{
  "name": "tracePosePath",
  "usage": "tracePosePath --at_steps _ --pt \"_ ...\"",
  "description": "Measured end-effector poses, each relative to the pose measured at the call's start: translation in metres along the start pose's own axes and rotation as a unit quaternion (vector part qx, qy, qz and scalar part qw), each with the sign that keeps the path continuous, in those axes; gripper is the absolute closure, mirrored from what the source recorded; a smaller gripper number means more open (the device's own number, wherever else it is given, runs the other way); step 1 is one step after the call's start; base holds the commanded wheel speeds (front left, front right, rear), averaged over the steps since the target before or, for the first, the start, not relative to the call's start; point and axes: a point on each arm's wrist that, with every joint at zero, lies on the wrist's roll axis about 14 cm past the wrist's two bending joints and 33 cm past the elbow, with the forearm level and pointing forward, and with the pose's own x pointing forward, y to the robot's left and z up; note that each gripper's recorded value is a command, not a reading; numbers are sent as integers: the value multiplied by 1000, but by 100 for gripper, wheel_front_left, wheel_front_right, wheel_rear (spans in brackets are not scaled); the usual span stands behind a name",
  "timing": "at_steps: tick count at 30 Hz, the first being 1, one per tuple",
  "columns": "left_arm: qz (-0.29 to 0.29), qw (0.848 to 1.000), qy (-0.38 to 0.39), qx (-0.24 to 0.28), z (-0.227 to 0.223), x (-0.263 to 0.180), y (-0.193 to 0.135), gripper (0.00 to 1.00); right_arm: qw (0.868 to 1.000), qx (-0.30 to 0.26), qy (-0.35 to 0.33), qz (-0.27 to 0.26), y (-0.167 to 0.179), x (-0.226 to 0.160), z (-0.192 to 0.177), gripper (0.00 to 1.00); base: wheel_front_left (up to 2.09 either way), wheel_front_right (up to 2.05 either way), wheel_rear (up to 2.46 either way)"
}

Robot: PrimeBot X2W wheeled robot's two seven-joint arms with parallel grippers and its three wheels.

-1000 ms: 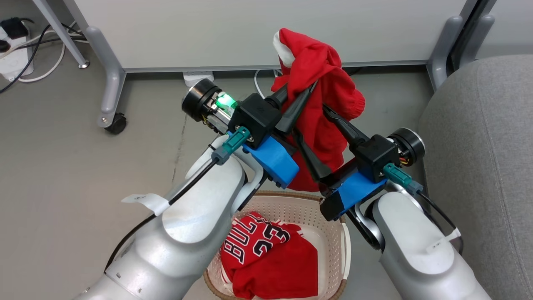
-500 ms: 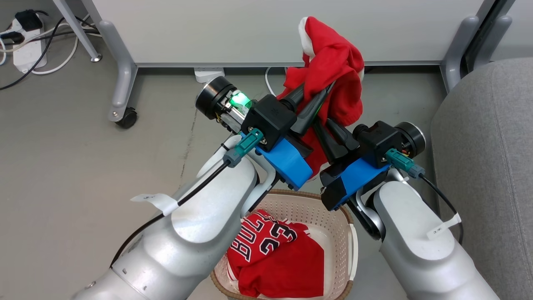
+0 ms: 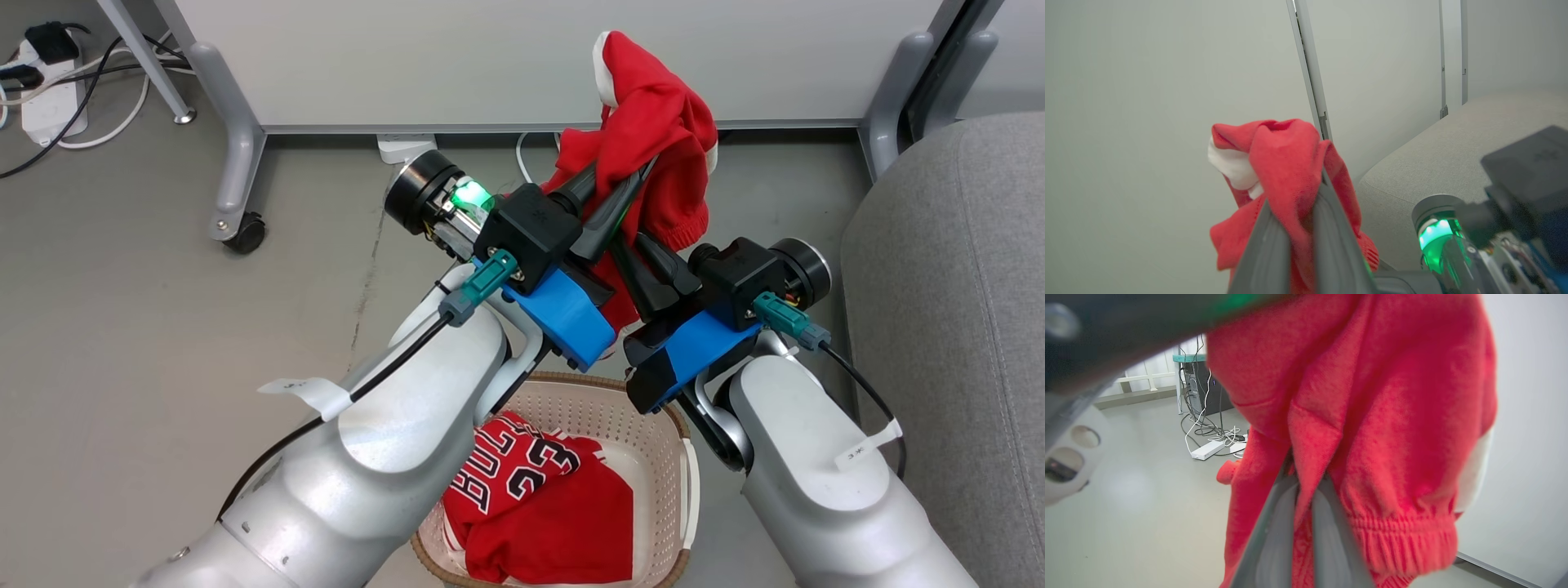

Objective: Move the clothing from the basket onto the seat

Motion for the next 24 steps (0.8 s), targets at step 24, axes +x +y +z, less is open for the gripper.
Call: tracePosePath --at_steps 24 --pt "3 1000 3 2 -1 1 1 100 1000 -2 -2 2 1 -1 3 100 0 0 0"
